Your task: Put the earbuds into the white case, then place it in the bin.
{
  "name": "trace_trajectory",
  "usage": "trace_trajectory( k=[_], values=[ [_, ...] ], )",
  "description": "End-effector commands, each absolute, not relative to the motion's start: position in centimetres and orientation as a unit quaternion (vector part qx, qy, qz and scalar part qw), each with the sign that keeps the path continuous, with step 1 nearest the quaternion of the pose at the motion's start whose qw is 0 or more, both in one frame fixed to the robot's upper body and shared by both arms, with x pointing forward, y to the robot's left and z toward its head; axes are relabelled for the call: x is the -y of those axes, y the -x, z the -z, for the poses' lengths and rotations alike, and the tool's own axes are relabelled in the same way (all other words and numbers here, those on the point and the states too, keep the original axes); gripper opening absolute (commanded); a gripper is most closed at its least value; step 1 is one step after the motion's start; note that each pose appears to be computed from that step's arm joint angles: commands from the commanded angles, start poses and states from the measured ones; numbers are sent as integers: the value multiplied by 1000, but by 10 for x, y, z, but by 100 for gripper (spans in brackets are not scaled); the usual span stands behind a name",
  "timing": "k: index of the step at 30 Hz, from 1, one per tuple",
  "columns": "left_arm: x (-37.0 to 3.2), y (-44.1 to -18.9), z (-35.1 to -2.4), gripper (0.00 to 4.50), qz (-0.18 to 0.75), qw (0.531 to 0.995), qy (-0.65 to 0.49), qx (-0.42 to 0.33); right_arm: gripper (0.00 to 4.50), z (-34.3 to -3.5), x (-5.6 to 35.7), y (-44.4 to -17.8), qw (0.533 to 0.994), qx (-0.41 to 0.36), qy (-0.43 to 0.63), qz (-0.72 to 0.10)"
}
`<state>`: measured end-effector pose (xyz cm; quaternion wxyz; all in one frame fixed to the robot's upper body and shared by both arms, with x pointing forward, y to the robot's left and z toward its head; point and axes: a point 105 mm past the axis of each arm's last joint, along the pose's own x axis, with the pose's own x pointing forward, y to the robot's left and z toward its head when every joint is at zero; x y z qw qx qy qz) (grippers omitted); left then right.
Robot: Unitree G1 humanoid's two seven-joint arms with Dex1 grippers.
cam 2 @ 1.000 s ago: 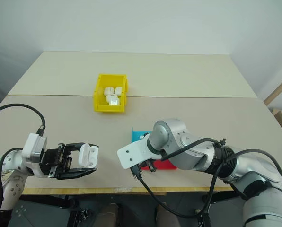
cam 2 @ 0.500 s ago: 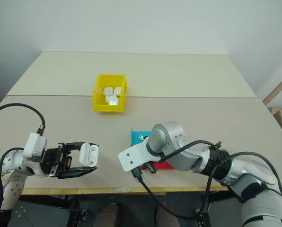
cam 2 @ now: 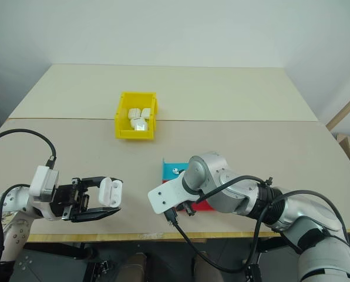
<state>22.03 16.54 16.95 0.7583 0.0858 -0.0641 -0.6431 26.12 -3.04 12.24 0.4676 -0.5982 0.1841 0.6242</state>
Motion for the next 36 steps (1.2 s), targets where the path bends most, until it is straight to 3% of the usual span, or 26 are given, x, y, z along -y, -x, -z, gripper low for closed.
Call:
trace_trajectory(
  k=[1,5,16,26,31,34,36],
  values=[
    [-164,-217,-177,283,644,753,-110,77,164,-129,28,-262,469,-168,603,-624],
    [-163,-217,-176,283,642,755,-112,77,74,-129,29,-261,464,-168,604,-626],
    [-162,-217,-176,283,645,752,-111,79,74,-133,31,-263,475,-162,604,-619],
    [-139,-215,-183,283,672,727,-88,116,74,-222,68,-265,690,-72,410,-592],
    [-135,-216,-184,283,674,724,-86,120,74,-229,74,-262,709,-54,384,-589],
    [-115,-225,-192,283,683,712,-49,156,74,-274,83,-258,786,106,297,-531],
    [-106,-228,-195,283,692,701,-37,166,74,-292,87,-252,806,173,232,-516]
  ],
)
